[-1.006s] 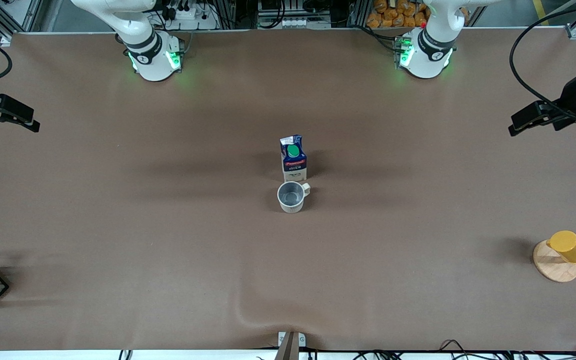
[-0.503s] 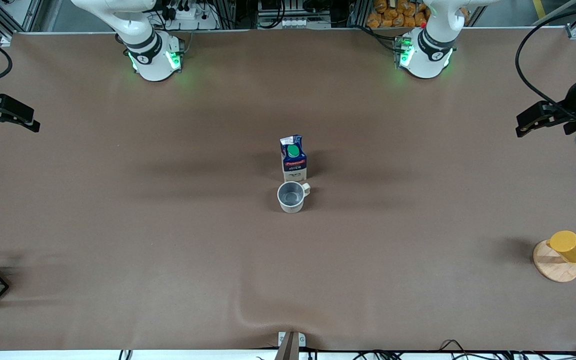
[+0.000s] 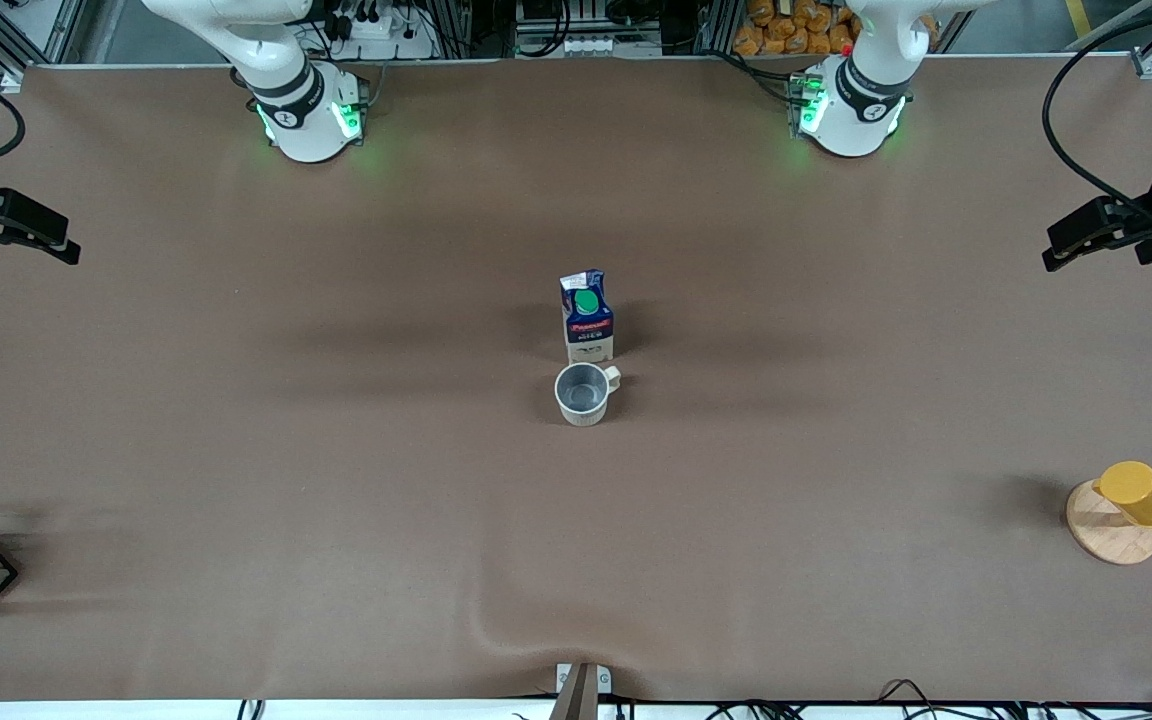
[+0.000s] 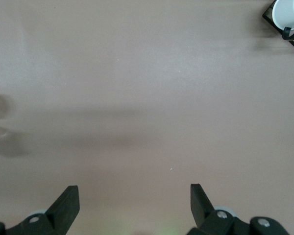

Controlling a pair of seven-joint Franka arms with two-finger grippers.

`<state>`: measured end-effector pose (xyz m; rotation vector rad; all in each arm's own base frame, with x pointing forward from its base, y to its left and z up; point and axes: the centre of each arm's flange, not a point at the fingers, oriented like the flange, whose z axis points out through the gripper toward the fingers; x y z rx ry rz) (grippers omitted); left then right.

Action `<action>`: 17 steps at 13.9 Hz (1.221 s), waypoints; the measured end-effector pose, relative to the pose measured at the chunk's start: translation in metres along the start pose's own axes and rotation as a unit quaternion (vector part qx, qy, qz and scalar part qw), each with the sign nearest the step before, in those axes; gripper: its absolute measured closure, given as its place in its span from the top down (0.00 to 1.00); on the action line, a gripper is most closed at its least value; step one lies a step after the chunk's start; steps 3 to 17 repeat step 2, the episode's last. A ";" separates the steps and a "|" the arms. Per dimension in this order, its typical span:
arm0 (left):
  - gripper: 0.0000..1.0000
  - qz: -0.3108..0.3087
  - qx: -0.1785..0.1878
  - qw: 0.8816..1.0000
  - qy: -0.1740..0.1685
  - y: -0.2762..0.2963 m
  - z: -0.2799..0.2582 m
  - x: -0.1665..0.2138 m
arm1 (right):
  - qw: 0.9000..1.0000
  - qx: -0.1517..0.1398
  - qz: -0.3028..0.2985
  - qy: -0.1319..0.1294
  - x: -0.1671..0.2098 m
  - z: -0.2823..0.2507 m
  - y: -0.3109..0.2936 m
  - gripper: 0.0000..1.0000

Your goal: Place milk next to cup

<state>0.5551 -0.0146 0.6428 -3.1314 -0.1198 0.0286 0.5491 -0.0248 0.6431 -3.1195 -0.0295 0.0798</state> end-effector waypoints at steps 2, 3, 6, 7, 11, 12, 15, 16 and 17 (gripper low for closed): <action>1.00 0.000 0.000 1.000 0.003 0.000 -0.002 0.000 | 1.000 0.000 0.000 0.000 0.000 0.000 0.000 1.00; 1.00 0.000 0.000 1.000 0.003 0.000 -0.002 0.000 | 1.000 0.000 0.000 0.000 0.000 0.000 0.000 1.00; 1.00 0.000 0.000 1.000 0.003 0.000 -0.002 0.000 | 1.000 0.000 0.000 0.000 0.000 0.000 0.000 1.00; 1.00 0.000 0.000 1.000 0.003 0.000 -0.002 0.000 | 1.000 0.000 0.000 0.000 0.000 0.000 0.000 1.00; 1.00 0.000 0.000 1.000 0.003 0.000 -0.002 0.000 | 1.000 0.000 0.000 0.000 0.000 0.000 0.000 1.00; 1.00 0.000 0.000 1.000 0.003 0.000 -0.002 0.000 | 1.000 0.000 0.000 0.000 0.000 0.000 0.000 1.00; 1.00 0.000 0.000 1.000 0.003 0.000 -0.002 0.000 | 1.000 0.000 0.000 0.000 0.000 0.000 0.000 1.00; 1.00 0.000 0.000 1.000 0.003 0.000 -0.002 0.000 | 1.000 0.000 0.000 0.000 0.000 0.000 0.000 1.00; 1.00 0.000 0.000 1.000 0.003 0.000 -0.002 0.000 | 1.000 0.000 0.000 0.000 0.000 0.000 0.000 1.00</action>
